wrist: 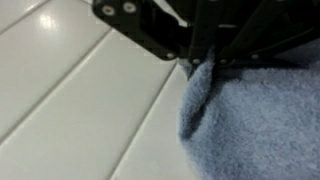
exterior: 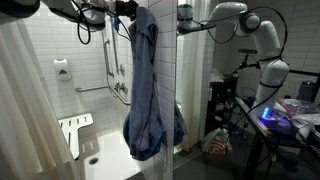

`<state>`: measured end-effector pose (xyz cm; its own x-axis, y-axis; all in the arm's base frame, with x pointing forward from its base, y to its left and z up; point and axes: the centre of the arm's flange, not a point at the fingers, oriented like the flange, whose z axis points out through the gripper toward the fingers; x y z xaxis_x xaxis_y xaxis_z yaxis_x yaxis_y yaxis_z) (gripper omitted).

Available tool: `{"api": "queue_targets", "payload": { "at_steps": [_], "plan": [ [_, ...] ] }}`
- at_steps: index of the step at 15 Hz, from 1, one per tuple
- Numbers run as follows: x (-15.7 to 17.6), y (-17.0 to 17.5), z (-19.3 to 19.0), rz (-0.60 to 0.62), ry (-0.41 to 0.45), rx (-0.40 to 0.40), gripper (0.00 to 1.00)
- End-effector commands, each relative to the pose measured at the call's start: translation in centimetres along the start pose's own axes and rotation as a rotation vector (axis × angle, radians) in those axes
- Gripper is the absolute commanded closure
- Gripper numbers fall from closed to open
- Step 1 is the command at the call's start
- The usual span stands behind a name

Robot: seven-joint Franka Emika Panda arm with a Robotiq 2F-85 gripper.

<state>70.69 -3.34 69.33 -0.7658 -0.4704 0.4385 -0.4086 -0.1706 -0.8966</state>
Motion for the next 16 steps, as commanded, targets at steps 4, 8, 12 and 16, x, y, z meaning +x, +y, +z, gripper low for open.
{"api": "queue_targets", "payload": {
  "at_steps": [4, 8, 12, 16],
  "plan": [
    [0.2, 4.8, 0.9, -0.067, -0.014, 0.077, 0.99],
    [1.4, 7.1, -2.2, -0.257, -0.084, 0.189, 0.99],
    [2.1, 9.8, -3.9, -0.436, -0.167, 0.306, 0.99],
    [3.0, 12.4, -6.8, -0.654, -0.238, 0.394, 0.99]
  ]
}}
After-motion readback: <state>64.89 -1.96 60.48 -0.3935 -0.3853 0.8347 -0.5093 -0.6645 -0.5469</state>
